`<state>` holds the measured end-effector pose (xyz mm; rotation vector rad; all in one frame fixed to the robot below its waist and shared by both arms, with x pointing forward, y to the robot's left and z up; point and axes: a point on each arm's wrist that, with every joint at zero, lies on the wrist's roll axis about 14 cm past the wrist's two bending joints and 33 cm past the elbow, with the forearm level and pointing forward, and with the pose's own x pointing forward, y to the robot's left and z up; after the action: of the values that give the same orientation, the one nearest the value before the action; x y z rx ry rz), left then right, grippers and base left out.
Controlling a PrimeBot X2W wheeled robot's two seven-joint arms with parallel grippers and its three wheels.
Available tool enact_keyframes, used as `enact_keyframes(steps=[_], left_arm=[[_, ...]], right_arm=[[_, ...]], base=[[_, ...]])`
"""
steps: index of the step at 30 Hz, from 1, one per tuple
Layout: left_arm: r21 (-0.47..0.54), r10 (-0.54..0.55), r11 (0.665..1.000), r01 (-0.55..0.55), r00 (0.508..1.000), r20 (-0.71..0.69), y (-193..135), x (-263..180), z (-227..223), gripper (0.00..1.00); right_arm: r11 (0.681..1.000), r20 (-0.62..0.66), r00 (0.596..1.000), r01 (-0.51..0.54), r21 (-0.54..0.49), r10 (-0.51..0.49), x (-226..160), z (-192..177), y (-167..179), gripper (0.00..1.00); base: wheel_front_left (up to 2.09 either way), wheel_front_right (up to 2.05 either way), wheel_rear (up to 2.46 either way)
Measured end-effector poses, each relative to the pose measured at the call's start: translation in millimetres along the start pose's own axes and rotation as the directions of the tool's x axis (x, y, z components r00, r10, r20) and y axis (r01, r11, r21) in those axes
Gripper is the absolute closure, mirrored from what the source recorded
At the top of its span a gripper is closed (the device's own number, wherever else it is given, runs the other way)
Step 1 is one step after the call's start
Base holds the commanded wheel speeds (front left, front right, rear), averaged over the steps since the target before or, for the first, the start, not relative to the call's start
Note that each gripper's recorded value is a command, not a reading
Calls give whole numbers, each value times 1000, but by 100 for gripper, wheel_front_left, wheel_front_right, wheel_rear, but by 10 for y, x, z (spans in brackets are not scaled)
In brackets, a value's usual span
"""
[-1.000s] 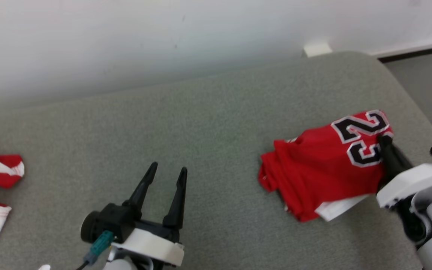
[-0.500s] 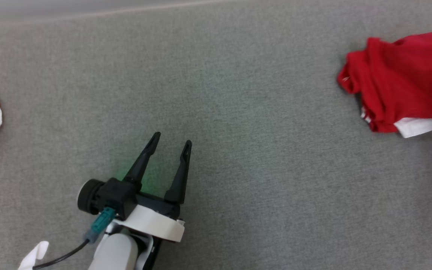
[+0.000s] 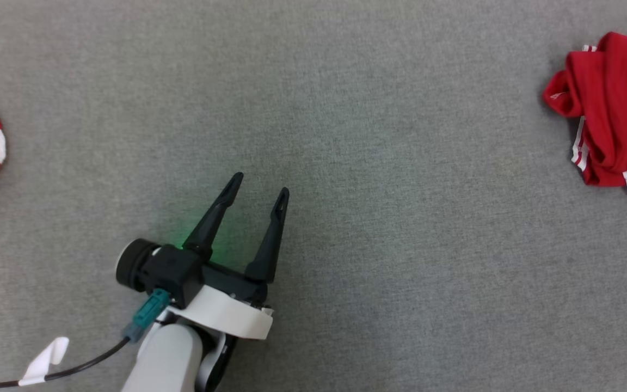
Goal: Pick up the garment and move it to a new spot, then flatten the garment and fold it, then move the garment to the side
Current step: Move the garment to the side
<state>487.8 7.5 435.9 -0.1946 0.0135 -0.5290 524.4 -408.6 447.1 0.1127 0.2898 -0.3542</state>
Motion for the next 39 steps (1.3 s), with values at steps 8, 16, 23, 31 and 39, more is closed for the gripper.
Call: enact_keyframes(steps=[8, 16, 23, 31, 39], left_arm=[[8, 17, 1000, -17, 999, 40, -63, -138, 281, 0], [33, 99, 994, -104, 987, 128, -3, -464, 772, 0], [48, 209, 974, -223, 957, 202, 130, -949, 1134, 0], [54, 312, 939, -340, 906, 287, 330, -1405, 1442, 0], [31, 386, 913, -407, 885, 259, 473, -1658, 1316, 0]], right_arm=[[993, 115, 990, -69, -101, 80, -172, 426, 196, 0], [954, 298, 909, -250, -165, 290, -748, 980, 734, 0], [900, 416, 799, -400, -173, 435, -1499, 1130, 1121, 0], [850, 495, 720, -520, -80, 487, -2075, 1036, 1311, 0], [836, 481, 740, -547, 24, 470, -2413, 522, 1405, 0]], base=[[0, 0, 0], [0, 0, 0], [0, 0, 0], [0, 0, 0], [0, 0, 0]])
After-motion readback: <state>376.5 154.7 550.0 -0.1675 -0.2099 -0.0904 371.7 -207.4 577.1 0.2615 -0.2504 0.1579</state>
